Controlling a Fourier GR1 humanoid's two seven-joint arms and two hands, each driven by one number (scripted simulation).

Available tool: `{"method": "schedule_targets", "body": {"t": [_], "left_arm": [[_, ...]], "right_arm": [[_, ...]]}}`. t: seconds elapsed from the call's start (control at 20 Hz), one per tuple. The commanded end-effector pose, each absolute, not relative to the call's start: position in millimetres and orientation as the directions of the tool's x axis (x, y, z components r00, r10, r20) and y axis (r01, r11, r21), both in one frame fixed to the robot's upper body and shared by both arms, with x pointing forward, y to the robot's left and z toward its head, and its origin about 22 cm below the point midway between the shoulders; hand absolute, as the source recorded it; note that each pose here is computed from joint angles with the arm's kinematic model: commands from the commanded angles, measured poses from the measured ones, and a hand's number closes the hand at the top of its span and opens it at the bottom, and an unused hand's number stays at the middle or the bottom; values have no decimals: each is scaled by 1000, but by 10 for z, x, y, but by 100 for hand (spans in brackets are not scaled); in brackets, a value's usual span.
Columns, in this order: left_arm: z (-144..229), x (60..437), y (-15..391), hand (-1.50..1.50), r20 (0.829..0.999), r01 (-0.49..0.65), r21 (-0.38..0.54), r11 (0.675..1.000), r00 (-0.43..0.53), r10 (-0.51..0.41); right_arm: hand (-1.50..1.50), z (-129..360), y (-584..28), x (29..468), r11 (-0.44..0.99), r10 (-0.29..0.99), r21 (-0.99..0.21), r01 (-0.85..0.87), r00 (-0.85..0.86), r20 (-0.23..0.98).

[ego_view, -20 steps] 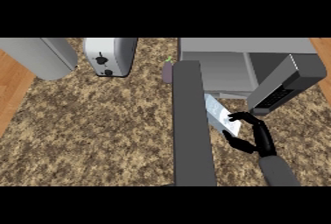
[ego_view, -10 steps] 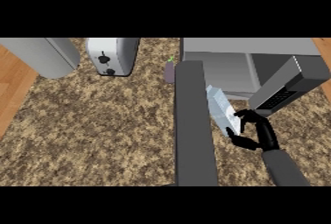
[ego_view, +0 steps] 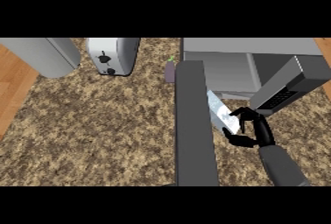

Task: Pick up the milk, place it into the microwave and close the microwave

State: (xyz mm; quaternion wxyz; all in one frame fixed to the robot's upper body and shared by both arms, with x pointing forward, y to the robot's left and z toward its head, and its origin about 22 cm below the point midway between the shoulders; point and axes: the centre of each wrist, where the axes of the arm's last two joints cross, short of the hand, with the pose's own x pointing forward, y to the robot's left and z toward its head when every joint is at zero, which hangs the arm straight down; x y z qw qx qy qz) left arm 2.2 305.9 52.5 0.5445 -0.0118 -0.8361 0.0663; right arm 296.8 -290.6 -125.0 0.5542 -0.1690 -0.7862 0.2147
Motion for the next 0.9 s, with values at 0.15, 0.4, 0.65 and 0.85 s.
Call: {"method": "schedule_targets", "body": {"t": [0.15, 0.4, 0.65, 0.85], "left_arm": [[408, -57, 3075, -150, 916, -82, -132, 988, -392, 89], [459, -49, 3191, -150, 916, -80, -120, 990, -393, 80], [695, -119, 3087, -150, 920, -83, -114, 990, -384, 74], [356, -81, 3222, -150, 925, -93, -128, 987, -370, 86]], "right_arm": [[150, -1228, -2641, 3044, 908, 289, -393, -144, -464, 837], [150, -850, -2466, 3391, 878, 364, -471, -84, -521, 772], [150, -620, -2287, 3497, 863, 452, -505, 27, -487, 747], [150, -299, -2239, 3762, 878, 427, -479, 13, -476, 769]]}}
